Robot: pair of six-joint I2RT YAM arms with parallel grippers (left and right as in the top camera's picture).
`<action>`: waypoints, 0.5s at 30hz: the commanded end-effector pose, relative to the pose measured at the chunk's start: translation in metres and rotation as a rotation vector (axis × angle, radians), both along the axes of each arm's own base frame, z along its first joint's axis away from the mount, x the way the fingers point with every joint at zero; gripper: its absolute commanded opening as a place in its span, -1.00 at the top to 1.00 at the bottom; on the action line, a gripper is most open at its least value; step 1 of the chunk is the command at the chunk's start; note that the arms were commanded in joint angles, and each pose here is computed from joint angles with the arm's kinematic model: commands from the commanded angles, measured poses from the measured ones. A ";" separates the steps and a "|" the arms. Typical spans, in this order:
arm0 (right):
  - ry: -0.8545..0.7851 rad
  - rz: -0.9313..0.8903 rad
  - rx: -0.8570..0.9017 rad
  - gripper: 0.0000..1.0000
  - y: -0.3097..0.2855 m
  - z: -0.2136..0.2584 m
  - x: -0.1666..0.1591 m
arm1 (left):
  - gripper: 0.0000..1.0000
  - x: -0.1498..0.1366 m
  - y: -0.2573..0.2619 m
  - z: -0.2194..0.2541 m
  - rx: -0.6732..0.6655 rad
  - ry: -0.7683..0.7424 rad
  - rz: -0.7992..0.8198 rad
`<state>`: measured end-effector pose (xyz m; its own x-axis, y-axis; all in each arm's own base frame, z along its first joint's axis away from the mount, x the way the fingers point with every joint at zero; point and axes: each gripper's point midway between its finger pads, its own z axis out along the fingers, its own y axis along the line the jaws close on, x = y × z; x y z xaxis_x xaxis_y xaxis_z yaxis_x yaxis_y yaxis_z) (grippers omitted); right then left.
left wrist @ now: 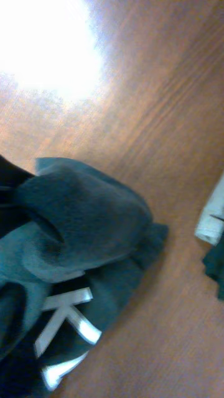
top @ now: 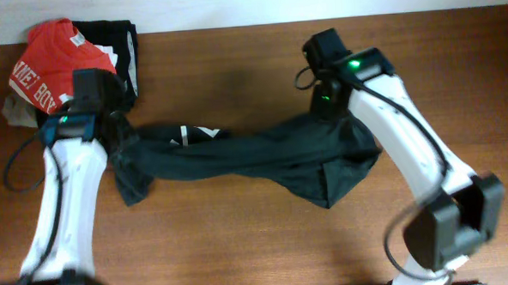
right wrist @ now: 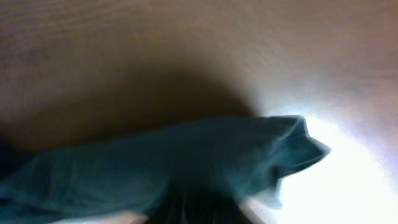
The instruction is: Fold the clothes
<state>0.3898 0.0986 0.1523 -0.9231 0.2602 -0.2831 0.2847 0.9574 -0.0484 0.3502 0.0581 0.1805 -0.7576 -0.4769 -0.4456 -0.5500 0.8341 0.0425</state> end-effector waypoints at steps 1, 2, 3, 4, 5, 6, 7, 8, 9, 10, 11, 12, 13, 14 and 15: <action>0.070 0.070 0.068 -0.89 -0.002 -0.035 0.018 | 0.99 0.025 0.009 -0.061 0.021 0.115 0.042; 0.093 0.079 0.111 -0.97 -0.002 -0.039 0.017 | 0.99 0.026 0.009 -0.070 0.021 0.137 0.042; 0.113 0.068 0.151 -0.97 -0.004 -0.041 0.015 | 0.99 0.026 0.009 -0.079 0.020 0.159 0.042; 0.128 0.107 0.198 -0.97 -0.002 -0.040 0.014 | 0.99 0.027 0.009 -0.083 0.020 0.167 0.041; 0.142 0.169 0.240 -0.97 0.003 -0.040 0.011 | 0.99 0.028 0.009 -0.084 0.020 0.168 0.041; 0.170 0.247 0.285 -0.97 0.011 -0.039 0.004 | 0.99 0.028 0.009 -0.084 0.021 0.165 0.041; 0.184 0.260 0.287 -0.97 0.011 -0.040 0.000 | 0.99 0.029 0.009 -0.084 0.021 0.163 0.041; 0.184 0.269 0.282 -0.96 0.011 -0.040 0.000 | 0.99 0.029 0.009 -0.084 0.020 0.160 0.041; 0.183 0.280 0.274 -0.73 0.010 -0.042 0.002 | 0.99 0.030 0.009 -0.084 0.020 0.160 0.041; 0.183 0.279 0.268 -0.46 0.009 -0.044 0.002 | 0.99 0.029 0.009 -0.084 0.020 0.160 0.041; 0.185 0.278 0.268 -0.31 0.009 -0.047 0.002 | 0.99 0.028 0.009 -0.084 0.020 0.165 0.041; 0.187 0.273 0.243 -0.31 0.004 -0.054 0.002 | 0.99 0.027 0.009 -0.084 0.020 0.169 0.041; 0.190 0.267 0.214 -0.31 -0.001 -0.062 0.001 | 0.99 0.027 0.009 -0.084 0.020 0.171 0.041; 0.188 0.266 0.212 -0.29 -0.001 -0.070 0.001 | 0.99 0.027 0.009 -0.084 0.020 0.171 0.041; 0.183 0.260 0.214 -0.22 -0.001 -0.080 0.001 | 0.99 0.027 0.009 -0.084 0.020 0.171 0.041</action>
